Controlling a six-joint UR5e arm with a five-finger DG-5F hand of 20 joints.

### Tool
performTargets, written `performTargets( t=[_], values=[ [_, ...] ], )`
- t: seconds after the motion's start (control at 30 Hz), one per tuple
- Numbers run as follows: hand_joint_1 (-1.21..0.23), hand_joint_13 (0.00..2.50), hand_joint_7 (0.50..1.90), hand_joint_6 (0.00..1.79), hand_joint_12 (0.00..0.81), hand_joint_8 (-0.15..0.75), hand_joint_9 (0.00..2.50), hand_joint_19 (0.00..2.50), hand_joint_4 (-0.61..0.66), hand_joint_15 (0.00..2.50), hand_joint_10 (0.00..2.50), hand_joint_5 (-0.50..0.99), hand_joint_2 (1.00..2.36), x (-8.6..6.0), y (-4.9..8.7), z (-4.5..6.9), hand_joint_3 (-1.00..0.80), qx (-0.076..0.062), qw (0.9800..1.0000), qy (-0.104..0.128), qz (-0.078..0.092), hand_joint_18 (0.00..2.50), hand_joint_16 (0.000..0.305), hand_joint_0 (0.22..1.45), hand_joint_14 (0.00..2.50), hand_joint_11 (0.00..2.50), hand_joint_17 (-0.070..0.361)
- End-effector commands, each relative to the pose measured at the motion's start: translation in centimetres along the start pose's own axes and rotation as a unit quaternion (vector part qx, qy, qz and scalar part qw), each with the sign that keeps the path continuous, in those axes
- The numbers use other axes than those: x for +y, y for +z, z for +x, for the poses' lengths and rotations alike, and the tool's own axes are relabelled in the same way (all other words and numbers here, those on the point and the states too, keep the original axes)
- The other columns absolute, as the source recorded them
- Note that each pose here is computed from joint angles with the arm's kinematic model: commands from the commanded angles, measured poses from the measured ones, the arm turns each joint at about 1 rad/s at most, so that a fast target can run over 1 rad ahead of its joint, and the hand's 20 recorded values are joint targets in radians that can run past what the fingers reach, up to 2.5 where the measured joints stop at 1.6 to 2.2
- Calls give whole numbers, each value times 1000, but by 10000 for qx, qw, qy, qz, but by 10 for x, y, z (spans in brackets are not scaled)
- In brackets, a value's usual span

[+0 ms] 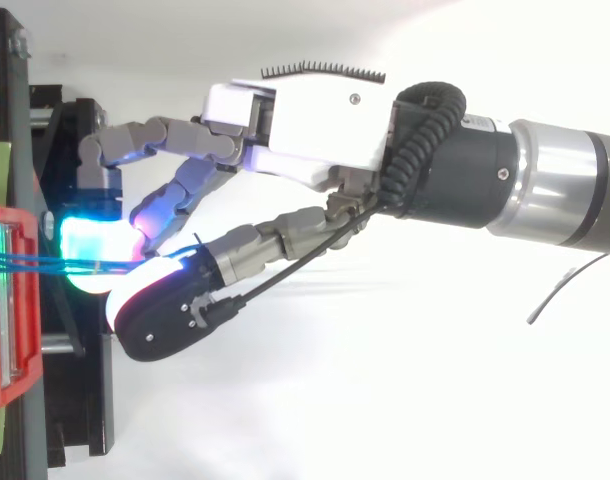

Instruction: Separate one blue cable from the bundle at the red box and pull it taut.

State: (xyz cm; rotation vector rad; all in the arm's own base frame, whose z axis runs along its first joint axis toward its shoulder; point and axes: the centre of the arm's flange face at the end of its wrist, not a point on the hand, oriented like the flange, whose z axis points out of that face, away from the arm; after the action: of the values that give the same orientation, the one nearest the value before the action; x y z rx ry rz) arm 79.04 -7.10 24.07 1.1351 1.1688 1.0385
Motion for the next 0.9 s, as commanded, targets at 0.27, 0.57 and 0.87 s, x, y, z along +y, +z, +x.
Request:
performTargets(
  t=[0.27,0.57,0.87],
  values=[
    [-671,810,1228,676,344,304,936,581,170,416,23,-132,1017,3,2,2,-229,9,10000,30,-69,719,47,615,16,627,106],
    [-701,858,1134,828,356,319,1022,578,181,432,21,-160,1008,2,1,1,-394,10,9999,82,-62,763,47,591,17,740,106],
    [-672,872,1129,832,358,323,1054,591,181,436,23,-153,1001,3,2,2,-485,2,9999,84,-68,774,47,584,18,752,106]
  ],
)
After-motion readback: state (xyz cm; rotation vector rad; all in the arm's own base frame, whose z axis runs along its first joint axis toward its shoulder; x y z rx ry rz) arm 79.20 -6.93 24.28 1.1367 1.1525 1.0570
